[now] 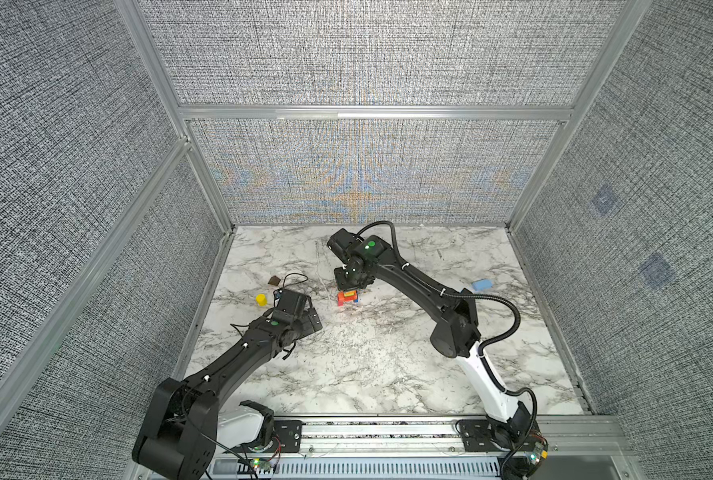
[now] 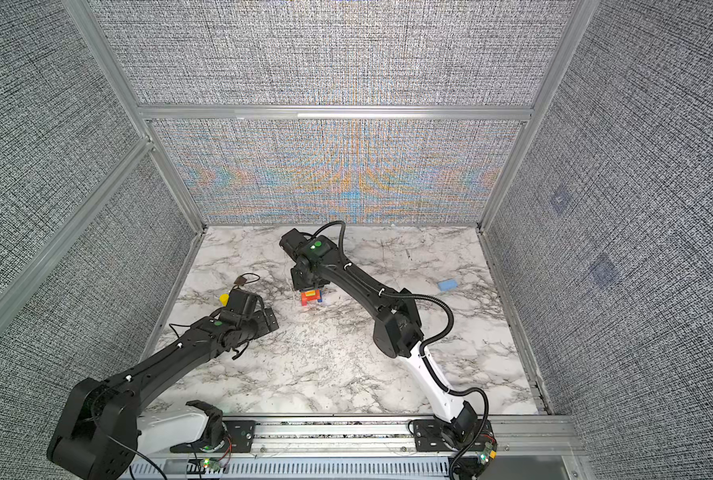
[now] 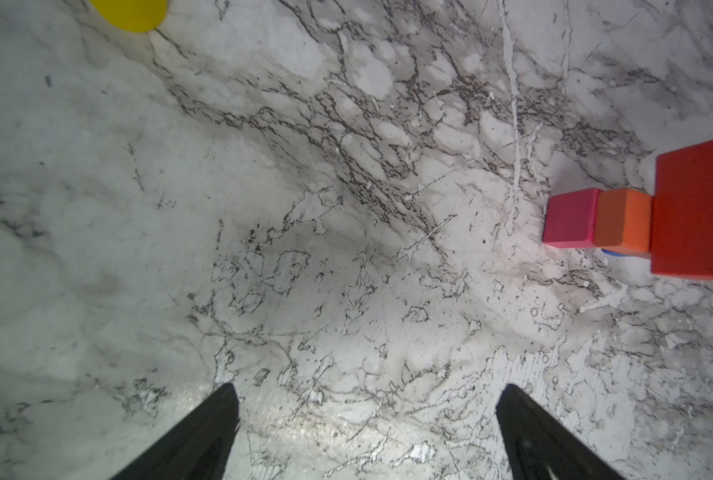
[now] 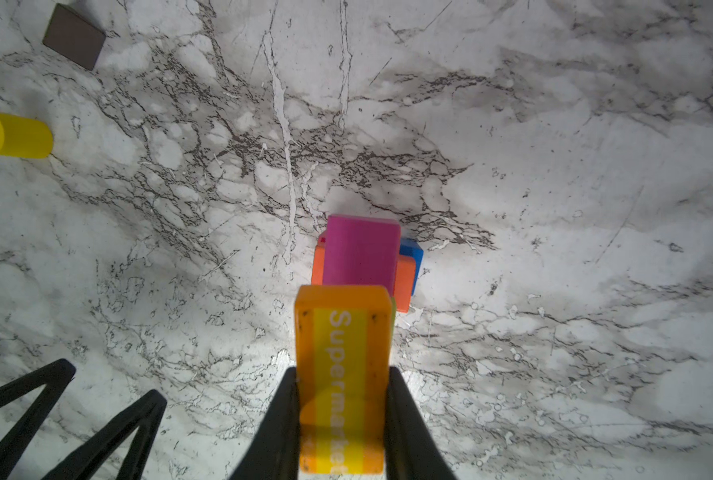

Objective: Build the wood block tower
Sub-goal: 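Carry the orange Supermarket block with the right gripper over the stack, then lower the orange block onto the stack and open the right gripper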

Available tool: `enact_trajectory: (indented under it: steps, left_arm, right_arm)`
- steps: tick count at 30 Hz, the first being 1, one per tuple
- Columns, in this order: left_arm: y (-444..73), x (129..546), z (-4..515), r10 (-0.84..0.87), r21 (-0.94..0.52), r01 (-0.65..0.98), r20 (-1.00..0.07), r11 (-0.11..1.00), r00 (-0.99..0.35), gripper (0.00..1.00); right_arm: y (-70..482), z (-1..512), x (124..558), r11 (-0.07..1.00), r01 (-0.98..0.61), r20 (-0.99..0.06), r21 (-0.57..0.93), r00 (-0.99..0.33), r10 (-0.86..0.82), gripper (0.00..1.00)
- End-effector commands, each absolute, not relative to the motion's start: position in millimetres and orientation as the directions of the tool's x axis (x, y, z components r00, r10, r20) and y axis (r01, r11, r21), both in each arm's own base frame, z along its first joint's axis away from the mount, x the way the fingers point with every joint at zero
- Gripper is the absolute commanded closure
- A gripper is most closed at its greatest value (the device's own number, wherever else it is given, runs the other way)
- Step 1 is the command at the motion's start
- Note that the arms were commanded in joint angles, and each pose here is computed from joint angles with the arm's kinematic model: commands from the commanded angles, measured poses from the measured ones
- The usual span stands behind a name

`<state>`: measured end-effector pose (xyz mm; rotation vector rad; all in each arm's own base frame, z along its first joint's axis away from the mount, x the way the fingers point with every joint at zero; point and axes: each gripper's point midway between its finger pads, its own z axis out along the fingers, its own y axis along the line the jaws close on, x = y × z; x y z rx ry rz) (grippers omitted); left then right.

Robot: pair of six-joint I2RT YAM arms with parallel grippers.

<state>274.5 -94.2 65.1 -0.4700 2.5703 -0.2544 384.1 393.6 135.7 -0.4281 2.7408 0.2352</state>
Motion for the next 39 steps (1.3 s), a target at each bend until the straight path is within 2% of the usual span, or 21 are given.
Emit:
enact_trajectory:
  steps: [1, 30, 39]
  left_arm:
    - [-96.4, 276.3, 66.8, -0.378, -0.281, -0.273, -0.455, 0.920, -0.806, 0.01]
    - [-99.9, 279.8, 62.5, -0.379, -0.283, -0.275, -0.441, 0.919, -0.813, 0.01]
    - [-99.2, 279.7, 63.1, -0.379, -0.283, -0.275, -0.442, 0.919, -0.813, 0.01]
  right_arm:
    - [391.6, 135.2, 384.8, 0.945, -0.315, -0.371, 0.088, -0.891, -0.262, 0.79]
    - [396.4, 123.2, 393.6, 0.945, -0.311, -0.377, 0.097, -0.891, -0.255, 0.76]
    - [395.4, 121.9, 393.1, 0.946, -0.311, -0.373, 0.093, -0.892, -0.257, 0.69]
